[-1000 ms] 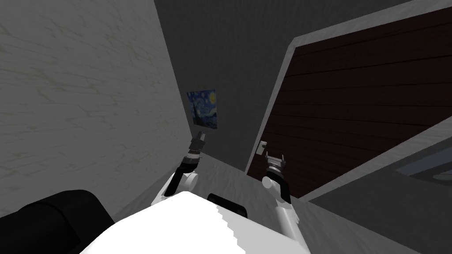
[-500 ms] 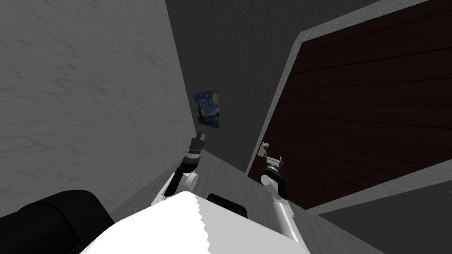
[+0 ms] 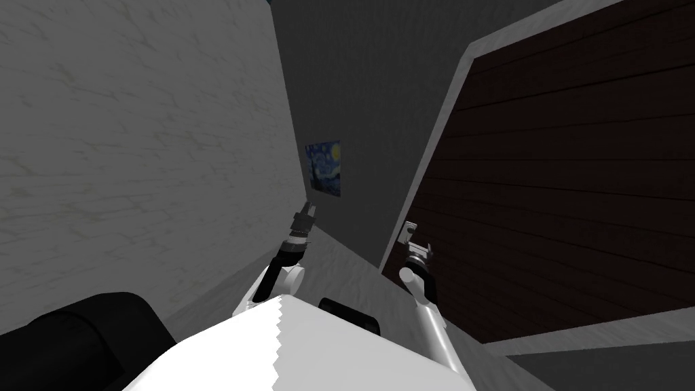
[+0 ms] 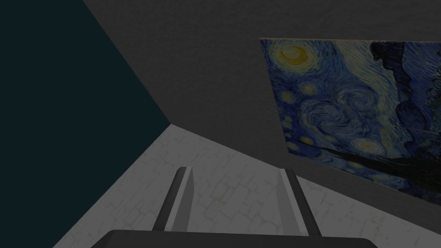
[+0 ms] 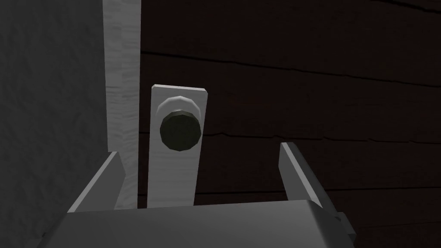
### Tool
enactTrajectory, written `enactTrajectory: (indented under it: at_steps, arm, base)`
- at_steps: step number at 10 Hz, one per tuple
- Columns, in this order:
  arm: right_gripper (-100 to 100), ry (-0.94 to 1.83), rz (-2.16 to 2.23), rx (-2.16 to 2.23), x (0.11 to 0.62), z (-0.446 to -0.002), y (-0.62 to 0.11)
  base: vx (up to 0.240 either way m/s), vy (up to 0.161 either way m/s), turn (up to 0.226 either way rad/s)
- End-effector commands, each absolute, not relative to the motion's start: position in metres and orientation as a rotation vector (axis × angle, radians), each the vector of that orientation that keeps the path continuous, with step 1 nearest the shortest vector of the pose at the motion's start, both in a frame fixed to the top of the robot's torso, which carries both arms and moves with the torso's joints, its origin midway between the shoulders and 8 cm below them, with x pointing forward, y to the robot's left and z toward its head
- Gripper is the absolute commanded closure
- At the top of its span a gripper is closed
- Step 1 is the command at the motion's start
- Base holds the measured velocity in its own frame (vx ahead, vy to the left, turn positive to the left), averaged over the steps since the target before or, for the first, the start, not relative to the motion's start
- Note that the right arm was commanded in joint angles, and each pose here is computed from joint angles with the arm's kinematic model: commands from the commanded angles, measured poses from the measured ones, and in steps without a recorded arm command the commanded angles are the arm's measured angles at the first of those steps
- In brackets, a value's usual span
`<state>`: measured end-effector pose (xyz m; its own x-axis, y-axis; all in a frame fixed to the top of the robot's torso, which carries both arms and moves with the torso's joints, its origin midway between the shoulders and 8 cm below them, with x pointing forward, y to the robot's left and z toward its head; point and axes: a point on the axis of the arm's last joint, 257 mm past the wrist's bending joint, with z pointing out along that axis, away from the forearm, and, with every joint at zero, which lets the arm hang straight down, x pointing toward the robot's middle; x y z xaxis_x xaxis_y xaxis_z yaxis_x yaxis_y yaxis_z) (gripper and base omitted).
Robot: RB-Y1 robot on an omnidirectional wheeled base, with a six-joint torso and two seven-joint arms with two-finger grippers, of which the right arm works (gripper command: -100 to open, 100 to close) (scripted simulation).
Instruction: Pull the door open
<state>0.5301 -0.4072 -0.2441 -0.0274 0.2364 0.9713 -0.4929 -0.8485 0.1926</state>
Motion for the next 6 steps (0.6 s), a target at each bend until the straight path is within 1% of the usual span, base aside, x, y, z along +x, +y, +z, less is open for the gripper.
enactTrajectory:
  at_steps: [1, 2, 3, 5, 6]
  arm:
    - [-100, -0.312, 1.928, 1.788, 0.533, -0.253, -0.407]
    - [-100, -0.336, 1.928, 1.803, 0.535, -0.258, -0.407]
    - [-100, -0.378, 1.928, 1.831, 0.537, -0.267, -0.407]
    - [-100, -0.420, 1.927, 1.858, 0.539, -0.275, -0.407]
    - [-100, -0.436, 1.926, 1.867, 0.540, -0.278, -0.406]
  base:
    - [-0.039, -0.120, 0.150]
    - [-0.042, -0.112, 0.216]
    - [-0.078, -0.137, 0.304]
    - [-0.066, -0.140, 0.171]
    - [-0.047, -0.094, 0.151]
